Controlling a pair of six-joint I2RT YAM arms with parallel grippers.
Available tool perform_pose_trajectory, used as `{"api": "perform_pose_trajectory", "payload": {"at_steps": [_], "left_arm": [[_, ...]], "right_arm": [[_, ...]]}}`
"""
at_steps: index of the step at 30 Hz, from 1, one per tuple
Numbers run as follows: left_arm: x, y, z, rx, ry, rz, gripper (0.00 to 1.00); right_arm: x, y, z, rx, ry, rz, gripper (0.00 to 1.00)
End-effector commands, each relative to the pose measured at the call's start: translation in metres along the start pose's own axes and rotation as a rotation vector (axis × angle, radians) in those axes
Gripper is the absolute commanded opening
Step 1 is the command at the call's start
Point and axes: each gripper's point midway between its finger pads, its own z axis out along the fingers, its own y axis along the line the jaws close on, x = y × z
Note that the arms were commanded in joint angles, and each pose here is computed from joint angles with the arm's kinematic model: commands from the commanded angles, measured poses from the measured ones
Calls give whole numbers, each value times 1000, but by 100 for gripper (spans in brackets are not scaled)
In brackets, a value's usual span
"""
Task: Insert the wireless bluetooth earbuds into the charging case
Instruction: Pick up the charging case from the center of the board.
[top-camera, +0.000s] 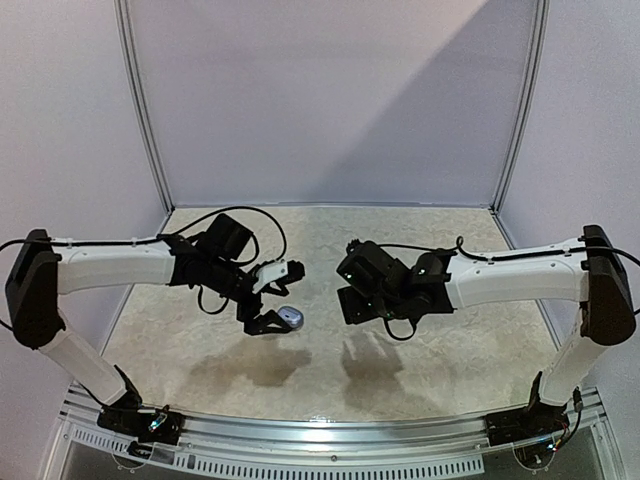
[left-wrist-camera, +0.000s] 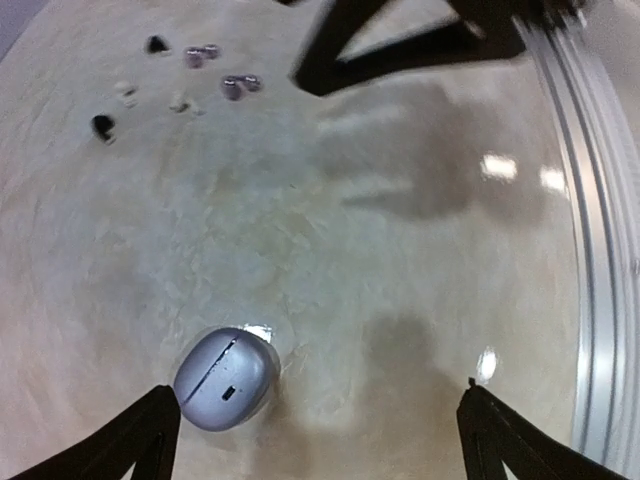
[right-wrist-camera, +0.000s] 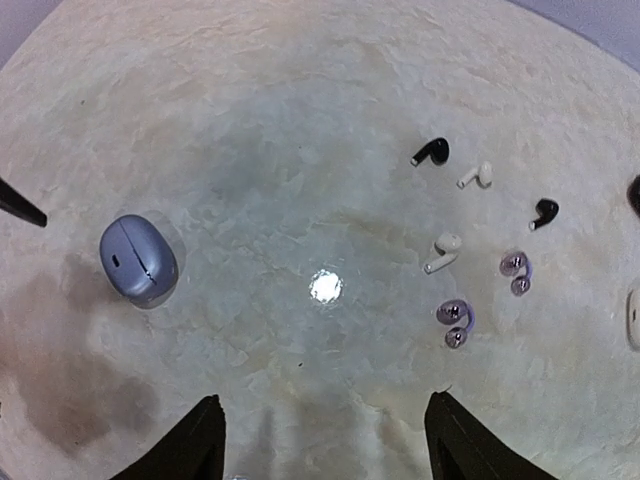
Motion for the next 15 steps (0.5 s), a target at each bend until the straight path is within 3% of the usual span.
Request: {"api": "perform_pose_trajectory", "payload": {"at_steps": [1,3,6,10,15], "left_arm": [[50,-22,-5,267,246,496,99],[70,-7,-2,304,343,596,99],[77,5,2,408,398,612,99],[69,14,12,488,415,584,99],[74,26,29,456,413,619,98]], "right_arm": [[-8,-4,-13,-50,-11,44,77],[-5,-8,-13,-52,-4,45,85],[4,-18,-11,-40,12,71,94],[10,-26,-12,-36,22,116,96],[16,-25,-12,-45,43,120,96]]}}
